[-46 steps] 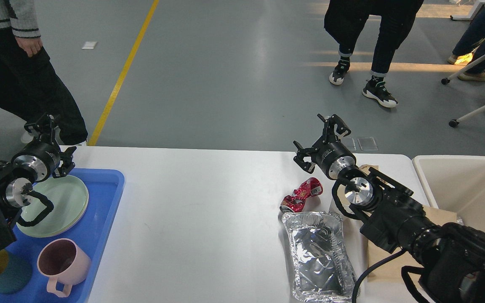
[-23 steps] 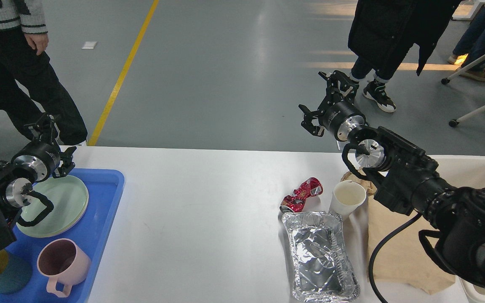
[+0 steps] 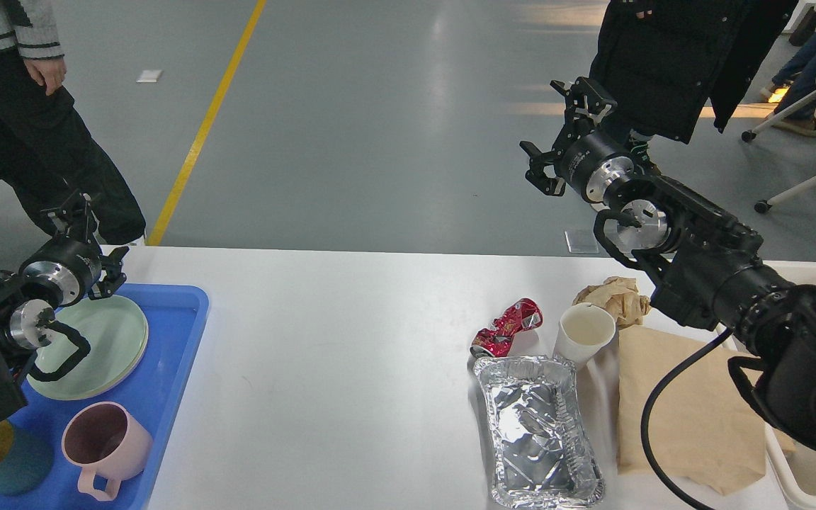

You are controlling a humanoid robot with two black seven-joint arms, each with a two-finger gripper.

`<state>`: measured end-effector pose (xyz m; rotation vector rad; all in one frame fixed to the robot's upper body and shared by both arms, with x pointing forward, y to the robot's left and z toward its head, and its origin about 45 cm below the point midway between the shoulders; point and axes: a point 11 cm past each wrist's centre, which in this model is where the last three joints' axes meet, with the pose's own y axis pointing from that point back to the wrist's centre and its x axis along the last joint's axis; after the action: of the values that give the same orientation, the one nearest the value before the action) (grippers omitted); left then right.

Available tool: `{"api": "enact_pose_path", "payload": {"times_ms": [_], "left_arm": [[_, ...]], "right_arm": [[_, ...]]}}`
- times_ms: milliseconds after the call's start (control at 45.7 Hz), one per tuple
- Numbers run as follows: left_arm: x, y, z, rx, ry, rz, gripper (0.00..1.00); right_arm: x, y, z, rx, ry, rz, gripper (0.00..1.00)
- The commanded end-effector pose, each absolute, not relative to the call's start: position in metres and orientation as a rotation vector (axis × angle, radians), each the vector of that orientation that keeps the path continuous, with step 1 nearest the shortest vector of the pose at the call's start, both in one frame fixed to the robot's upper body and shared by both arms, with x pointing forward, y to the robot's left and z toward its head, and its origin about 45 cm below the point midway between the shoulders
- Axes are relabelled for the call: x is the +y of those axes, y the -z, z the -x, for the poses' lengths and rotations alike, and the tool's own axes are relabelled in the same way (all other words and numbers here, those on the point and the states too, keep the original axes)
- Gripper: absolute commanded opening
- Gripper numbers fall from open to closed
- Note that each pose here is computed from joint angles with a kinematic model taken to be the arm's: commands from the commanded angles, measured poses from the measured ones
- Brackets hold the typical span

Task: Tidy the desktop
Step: 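Raise the right gripper up and away from the red can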

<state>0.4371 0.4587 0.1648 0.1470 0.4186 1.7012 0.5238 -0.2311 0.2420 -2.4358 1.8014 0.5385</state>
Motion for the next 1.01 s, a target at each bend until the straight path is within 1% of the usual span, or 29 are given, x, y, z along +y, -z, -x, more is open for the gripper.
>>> {"api": "enact_pose_path", "payload": {"times_ms": [0, 109, 328, 503, 635, 985], "left_arm": [[0.459, -0.165, -0.437, 0.418, -1.702, -0.147, 0.96], [0.459, -0.165, -0.437, 0.418, -1.702, -0.147, 0.96], [0.459, -0.165, -0.437, 0.419, -1.701, -0.147, 0.96], [0.459, -0.165, -0.437, 0.419, -1.701, -0.147, 0.96], [0.459, -0.165, -0.437, 0.419, -1.701, -0.147, 0.96], [0.459, -0.165, -0.437, 0.419, -1.701, -0.147, 0.96]], "right_arm": [[-0.225, -0.255, -0.528, 1.774, -0.482, 2.493, 1.0], [-0.22, -0.261, -0.529, 1.766, -0.435, 2.55, 1.0], [-0.234, -0.3, -0.54, 1.763, -0.214, 2.69, 1.0], [-0.217, -0.328, -0.539, 1.581, -0.094, 2.872, 1.0], [-0.209, -0.326, -0.533, 1.461, -0.141, 2.993, 1.0], [-0.22, -0.31, -0.529, 1.516, -0.21, 3.08, 1.0]]}}
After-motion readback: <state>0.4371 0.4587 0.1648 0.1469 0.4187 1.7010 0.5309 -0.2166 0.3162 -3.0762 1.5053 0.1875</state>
